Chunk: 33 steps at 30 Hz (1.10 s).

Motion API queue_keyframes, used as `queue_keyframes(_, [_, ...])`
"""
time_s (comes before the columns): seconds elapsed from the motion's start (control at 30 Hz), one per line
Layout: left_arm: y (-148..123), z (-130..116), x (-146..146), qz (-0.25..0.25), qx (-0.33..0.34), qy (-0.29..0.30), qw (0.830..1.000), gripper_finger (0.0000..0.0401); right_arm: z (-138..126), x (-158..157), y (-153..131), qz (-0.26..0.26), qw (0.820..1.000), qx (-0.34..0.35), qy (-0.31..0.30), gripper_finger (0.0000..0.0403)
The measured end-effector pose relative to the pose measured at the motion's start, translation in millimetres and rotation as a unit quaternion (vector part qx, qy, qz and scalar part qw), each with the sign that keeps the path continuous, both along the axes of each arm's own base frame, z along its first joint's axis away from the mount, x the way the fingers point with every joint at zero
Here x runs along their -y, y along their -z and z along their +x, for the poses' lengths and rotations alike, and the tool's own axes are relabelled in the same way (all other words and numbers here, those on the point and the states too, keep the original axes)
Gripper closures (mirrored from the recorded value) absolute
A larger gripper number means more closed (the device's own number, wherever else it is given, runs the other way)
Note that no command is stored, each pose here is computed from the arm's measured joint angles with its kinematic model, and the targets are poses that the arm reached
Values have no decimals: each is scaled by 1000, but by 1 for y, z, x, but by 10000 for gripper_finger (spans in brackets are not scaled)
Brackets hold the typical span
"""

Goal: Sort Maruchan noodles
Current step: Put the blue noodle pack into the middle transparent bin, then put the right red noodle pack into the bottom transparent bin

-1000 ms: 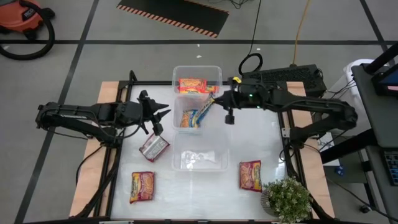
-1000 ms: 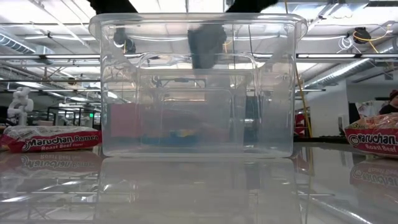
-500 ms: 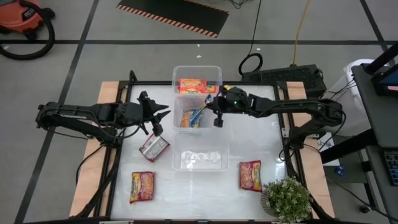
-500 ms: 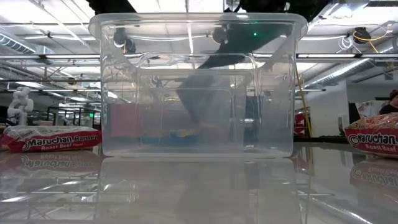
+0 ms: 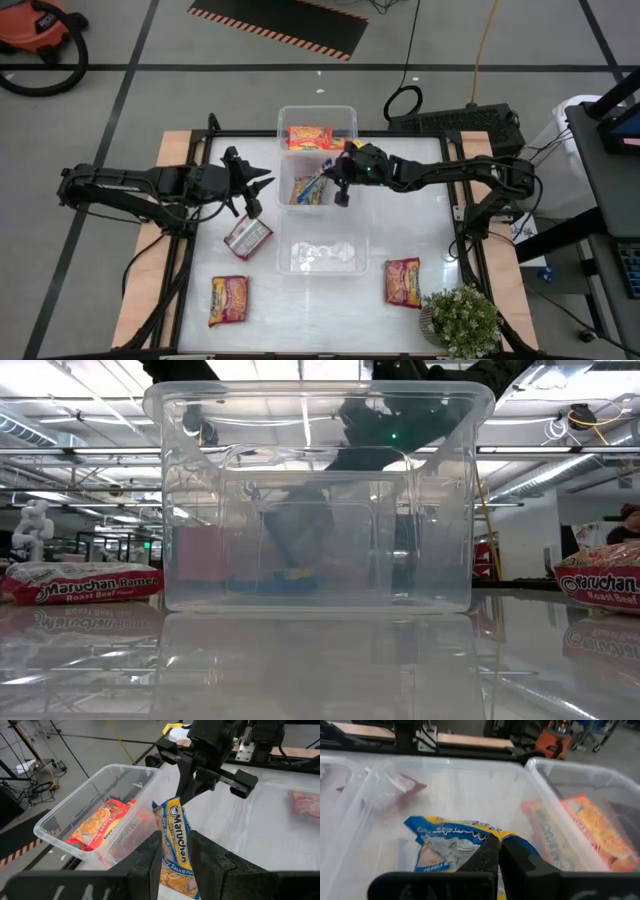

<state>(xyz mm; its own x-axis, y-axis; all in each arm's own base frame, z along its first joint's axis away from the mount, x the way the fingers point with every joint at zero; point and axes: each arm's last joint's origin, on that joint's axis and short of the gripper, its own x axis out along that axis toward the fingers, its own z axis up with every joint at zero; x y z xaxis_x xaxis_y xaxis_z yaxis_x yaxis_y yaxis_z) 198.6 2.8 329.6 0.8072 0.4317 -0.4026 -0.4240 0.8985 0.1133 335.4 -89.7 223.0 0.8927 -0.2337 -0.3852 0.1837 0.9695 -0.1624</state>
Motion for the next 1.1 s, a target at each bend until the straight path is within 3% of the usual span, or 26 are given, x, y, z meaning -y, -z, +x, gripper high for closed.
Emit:
queue_keyframes(0.33, [0,0,0,0,0,0,1000,299,-7,-6,13,74,996,-41,10,367])
queue_keyframes(0.6, [1,-1,0,0,-7,2,1000,299,-17,-15,12,86,994,-69,7,320])
queue_keyframes(1.1, [2,-1,1,-5,-14,16,1000,299,-44,-33,-19,118,990,-81,6,269])
